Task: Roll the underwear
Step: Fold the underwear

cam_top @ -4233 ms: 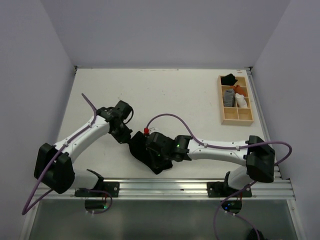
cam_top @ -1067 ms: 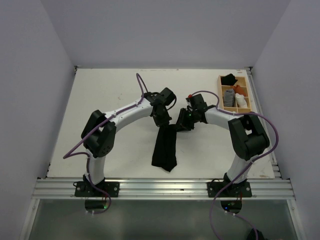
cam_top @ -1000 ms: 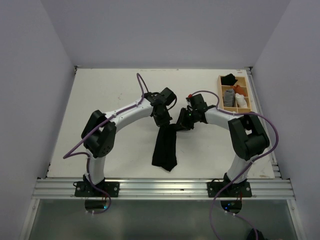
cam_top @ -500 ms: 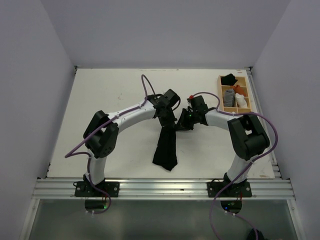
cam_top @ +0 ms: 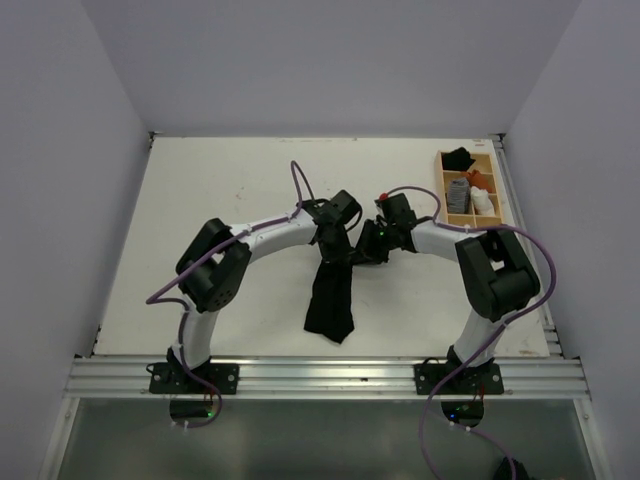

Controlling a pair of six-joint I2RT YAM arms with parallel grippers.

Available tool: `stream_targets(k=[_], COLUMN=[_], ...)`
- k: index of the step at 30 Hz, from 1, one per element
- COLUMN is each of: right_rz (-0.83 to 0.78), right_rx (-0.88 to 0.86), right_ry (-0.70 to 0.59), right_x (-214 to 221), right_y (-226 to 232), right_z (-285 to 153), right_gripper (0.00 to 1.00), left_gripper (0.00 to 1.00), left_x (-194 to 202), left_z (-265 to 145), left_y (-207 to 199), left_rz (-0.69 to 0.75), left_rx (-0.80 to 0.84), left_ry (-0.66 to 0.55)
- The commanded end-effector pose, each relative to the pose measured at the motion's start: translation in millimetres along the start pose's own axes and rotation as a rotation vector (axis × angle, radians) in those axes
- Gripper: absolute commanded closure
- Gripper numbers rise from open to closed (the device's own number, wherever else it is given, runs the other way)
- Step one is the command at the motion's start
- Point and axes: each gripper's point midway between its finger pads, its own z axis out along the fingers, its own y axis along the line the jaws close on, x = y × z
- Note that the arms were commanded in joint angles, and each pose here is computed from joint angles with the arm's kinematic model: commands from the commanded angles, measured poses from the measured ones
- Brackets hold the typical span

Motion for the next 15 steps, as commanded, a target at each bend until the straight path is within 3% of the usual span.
stream_targets(k=[1,6,11,15], right_rz=[-0.051,-0.116,-0.143,-0.140], right_rx=[0.007,0.047,0.166,0.154], right_ry=[-0.035,-0.070,-0.096,-0.135], right_x=[-5,-9,-13,-5], right_y=[5,9,0,7], right_z=[-16,-43,-78,-106], right_gripper=[0.75,0.67,0.62,0.60], left_gripper=[0.94,0.84,0.66,0.52], left_x=[-2,-3,-15,-28], left_z=[2,-8,-24,-39], left_y=[-13,-25,-35,-42], left_rz=[0.034,0.046,0.052,0.039], left_rx=[0.057,0.098,0.118,0.156], left_ry=[-0.018,-0.006,-0.036,-0.056])
